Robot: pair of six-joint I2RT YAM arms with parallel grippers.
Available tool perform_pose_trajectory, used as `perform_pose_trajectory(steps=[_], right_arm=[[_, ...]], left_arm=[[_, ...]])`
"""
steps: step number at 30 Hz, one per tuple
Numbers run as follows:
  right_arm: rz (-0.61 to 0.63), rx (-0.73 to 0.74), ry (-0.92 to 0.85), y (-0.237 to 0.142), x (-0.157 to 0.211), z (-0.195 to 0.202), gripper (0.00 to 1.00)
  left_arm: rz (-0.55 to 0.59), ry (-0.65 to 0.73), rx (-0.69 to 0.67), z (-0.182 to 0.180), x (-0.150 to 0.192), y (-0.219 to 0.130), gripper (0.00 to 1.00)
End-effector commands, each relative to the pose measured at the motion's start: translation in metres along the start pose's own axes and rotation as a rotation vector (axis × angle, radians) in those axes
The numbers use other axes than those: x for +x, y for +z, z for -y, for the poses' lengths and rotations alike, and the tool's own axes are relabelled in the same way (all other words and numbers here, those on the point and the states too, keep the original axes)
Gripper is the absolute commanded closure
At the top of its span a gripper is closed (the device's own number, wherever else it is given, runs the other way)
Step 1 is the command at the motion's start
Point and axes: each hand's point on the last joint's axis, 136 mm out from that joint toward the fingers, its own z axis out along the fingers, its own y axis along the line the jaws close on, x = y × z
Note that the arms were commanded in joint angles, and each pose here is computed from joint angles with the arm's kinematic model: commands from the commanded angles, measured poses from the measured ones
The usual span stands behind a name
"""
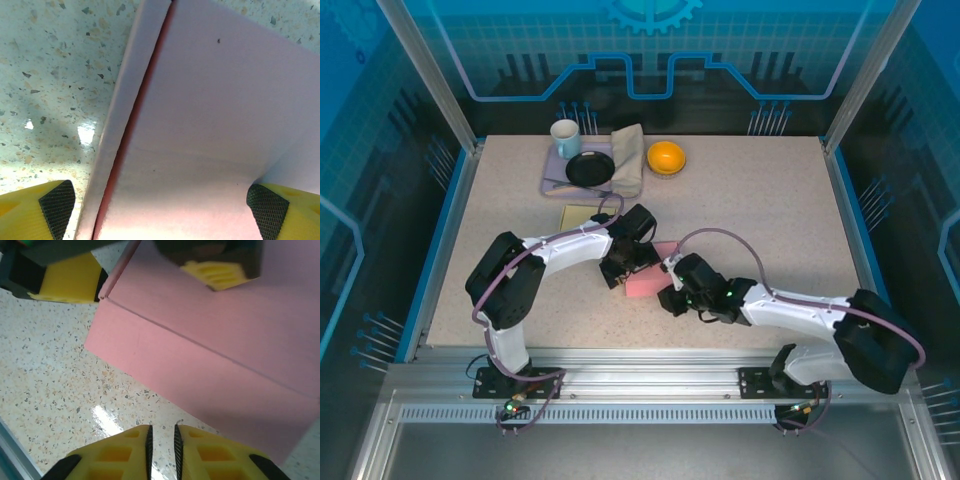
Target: Fold the paper box
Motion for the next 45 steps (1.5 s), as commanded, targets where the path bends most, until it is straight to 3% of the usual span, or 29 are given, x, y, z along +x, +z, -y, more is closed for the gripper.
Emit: perform_pose_trajectory(steps=[1, 11, 19, 26, 29, 34, 45], right_arm=[[0.077, 0.033, -0.065, 0.009, -0.019, -0.001, 0.81], [0.079, 0.147, -0.171, 0.049, -0.012, 0.029, 0.86], [0.109, 0.207, -0.151, 0.051, -0.019, 0.039, 0.86], [0.144, 0.098, 0.078, -0.003, -0.035, 0.039, 0.63], [0.123, 0.107, 0.205, -0.023, -0.035, 0.058, 0.54], [0.049, 0.055, 0.324, -0.028, -0.036, 0.085, 0.52], [-0.047, 0.034, 0.354, 0.013, -0.048, 0.096, 0.51]], left_arm=[[-0.064, -0.032, -0.123, -0.03, 0.013, 0.023, 0.05], [-0.08, -0.036, -0.116, -0.03, 0.016, 0.021, 0.05], [-0.085, -0.041, -0.118, -0.033, 0.018, 0.021, 0.05], [-0.081, -0.049, -0.127, -0.036, 0.016, 0.023, 0.05], [-0.081, -0.047, -0.128, -0.035, 0.015, 0.024, 0.05], [-0.071, -0.034, -0.139, -0.033, 0.012, 0.024, 0.05], [-0.053, -0.006, -0.147, -0.031, 0.007, 0.023, 0.05]])
